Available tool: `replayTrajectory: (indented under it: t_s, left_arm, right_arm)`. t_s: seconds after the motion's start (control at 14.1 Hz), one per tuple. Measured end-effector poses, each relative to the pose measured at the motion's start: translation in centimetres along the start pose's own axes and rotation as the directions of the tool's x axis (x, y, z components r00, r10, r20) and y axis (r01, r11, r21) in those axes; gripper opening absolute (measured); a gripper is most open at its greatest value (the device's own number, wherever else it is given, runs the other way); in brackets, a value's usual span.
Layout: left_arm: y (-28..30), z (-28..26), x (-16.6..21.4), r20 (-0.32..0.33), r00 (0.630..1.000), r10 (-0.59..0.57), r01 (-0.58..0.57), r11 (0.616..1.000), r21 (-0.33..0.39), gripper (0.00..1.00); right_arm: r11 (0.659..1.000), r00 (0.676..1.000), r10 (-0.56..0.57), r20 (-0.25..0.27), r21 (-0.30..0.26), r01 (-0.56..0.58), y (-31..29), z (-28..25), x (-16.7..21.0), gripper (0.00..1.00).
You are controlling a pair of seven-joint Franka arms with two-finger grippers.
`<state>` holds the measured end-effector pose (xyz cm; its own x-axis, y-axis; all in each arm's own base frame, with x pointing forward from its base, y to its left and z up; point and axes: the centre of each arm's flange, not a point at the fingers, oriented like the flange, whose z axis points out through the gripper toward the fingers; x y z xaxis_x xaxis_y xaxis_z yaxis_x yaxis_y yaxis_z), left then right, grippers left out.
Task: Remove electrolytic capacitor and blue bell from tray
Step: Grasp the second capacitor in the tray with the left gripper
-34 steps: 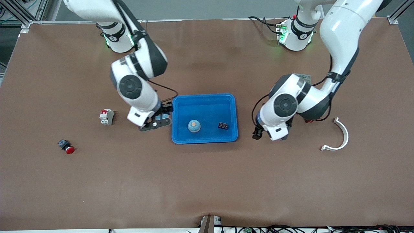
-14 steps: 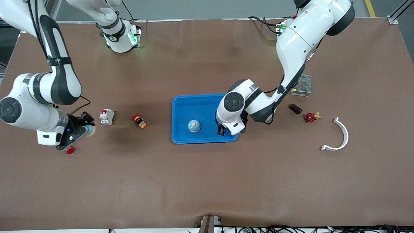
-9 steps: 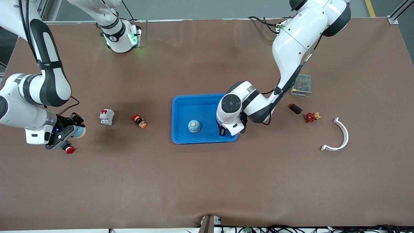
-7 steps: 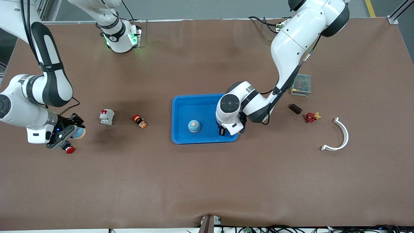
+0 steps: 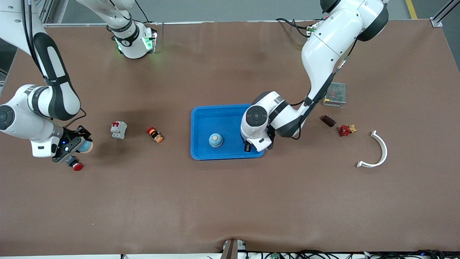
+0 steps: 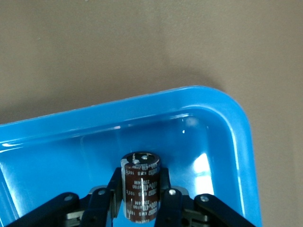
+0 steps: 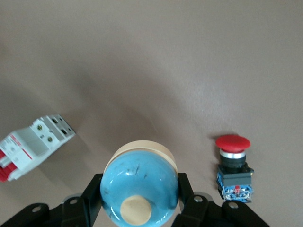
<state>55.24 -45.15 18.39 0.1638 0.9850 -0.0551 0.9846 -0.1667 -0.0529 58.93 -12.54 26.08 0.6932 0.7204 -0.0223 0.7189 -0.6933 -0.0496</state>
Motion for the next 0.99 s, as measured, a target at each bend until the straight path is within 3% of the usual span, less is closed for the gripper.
replayTrajectory:
  t_s: [0.21, 0.5, 0.78, 0.99]
  left_arm:
    - [0.8, -1.5, 0.0, 0.006, 1.0, 0.005, -0.005, 1.0, -0.024, 0.34]
    - [1.3, -5.4, 1.3, -0.035, 0.997, 0.069, -0.07, 0.997, -0.015, 0.34]
    - [3.0, -10.9, 6.5, -0.065, 0.99, 0.123, -0.124, 0.992, 0.004, 0.34]
    - [4.2, -14.6, 11.9, -0.005, 0.987, 0.158, -0.158, 0.987, 0.042, 0.34]
  right_arm:
    - [1.0, 1.0, -0.007, -0.005, -0.008, 0.007, 0.7, 1.3, -1.1, 0.67]
    - [1.0, 1.0, -0.007, -0.006, -0.011, 0.006, 0.7, 3.5, -1.4, 0.67]
    - [1.0, 1.0, -0.009, -0.007, -0.012, 0.009, 0.5, 4.5, -1.6, 0.67]
    - [1.0, 1.0, -0.015, -0.009, -0.016, 0.014, 0.5, 5.1, -1.8, 0.67]
